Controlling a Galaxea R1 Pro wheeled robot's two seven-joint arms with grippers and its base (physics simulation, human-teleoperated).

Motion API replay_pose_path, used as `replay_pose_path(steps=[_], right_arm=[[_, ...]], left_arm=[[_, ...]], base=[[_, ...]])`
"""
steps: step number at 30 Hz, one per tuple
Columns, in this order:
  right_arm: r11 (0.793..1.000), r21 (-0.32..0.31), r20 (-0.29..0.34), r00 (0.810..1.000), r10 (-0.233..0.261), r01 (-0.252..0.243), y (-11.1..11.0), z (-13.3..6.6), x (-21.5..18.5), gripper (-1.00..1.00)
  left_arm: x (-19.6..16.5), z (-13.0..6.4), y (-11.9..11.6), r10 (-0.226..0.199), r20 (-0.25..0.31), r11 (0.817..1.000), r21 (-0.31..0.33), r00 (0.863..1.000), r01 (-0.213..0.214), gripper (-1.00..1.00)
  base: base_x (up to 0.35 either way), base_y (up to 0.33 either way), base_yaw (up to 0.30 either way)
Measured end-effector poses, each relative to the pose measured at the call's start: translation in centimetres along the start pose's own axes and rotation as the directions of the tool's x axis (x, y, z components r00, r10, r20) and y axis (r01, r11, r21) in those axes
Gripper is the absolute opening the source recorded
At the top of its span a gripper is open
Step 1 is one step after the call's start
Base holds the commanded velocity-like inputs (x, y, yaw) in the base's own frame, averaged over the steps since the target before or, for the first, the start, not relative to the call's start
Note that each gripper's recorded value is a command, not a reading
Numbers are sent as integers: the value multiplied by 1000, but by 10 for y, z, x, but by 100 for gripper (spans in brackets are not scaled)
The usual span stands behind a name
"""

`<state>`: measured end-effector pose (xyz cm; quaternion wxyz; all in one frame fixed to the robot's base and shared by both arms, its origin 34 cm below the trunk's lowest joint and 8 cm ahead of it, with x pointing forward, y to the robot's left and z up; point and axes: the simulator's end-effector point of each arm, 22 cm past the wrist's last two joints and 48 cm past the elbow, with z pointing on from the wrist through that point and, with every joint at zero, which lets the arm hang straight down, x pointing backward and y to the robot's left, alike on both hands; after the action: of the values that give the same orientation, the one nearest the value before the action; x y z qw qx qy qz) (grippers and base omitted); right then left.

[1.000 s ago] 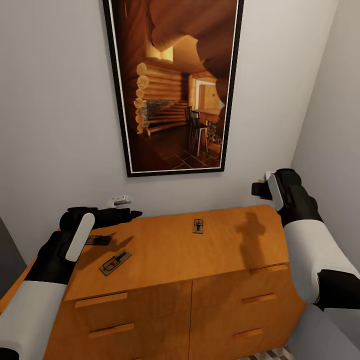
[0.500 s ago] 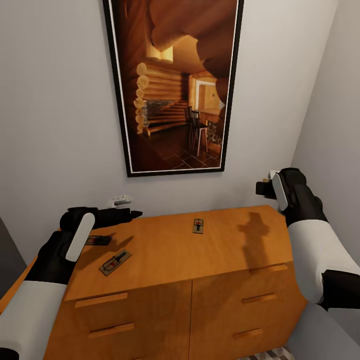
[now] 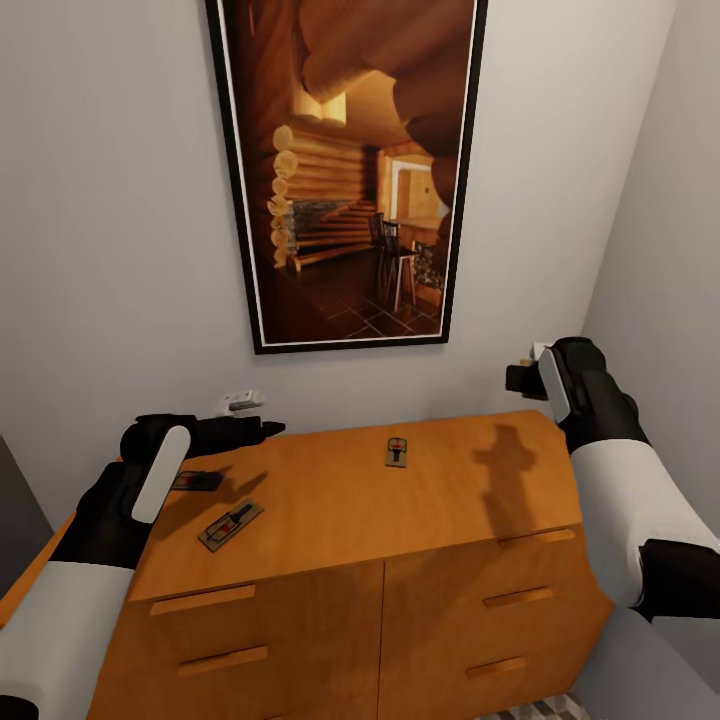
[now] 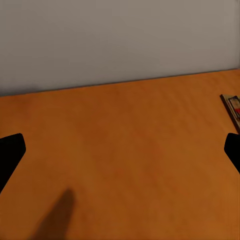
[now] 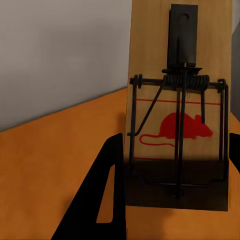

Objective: Take the four mousetraps from the cabinet in the bathroom and place them on the bathroom floor. Make sure all four end up on the same floor surface, and ensure that at least two of them are either under or directly next to the same bathroom sink.

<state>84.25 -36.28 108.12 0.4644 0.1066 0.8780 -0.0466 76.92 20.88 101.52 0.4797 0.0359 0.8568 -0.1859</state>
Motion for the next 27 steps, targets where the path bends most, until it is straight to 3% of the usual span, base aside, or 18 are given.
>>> replay_pose_path(steps=[27], right_arm=[[1000,-9,-14,1000,1,-1,4,3,5,-100]], left_arm=[[0,0,0,-3,0,1000,1,1000,3,100]], base=[[0,0,0]])
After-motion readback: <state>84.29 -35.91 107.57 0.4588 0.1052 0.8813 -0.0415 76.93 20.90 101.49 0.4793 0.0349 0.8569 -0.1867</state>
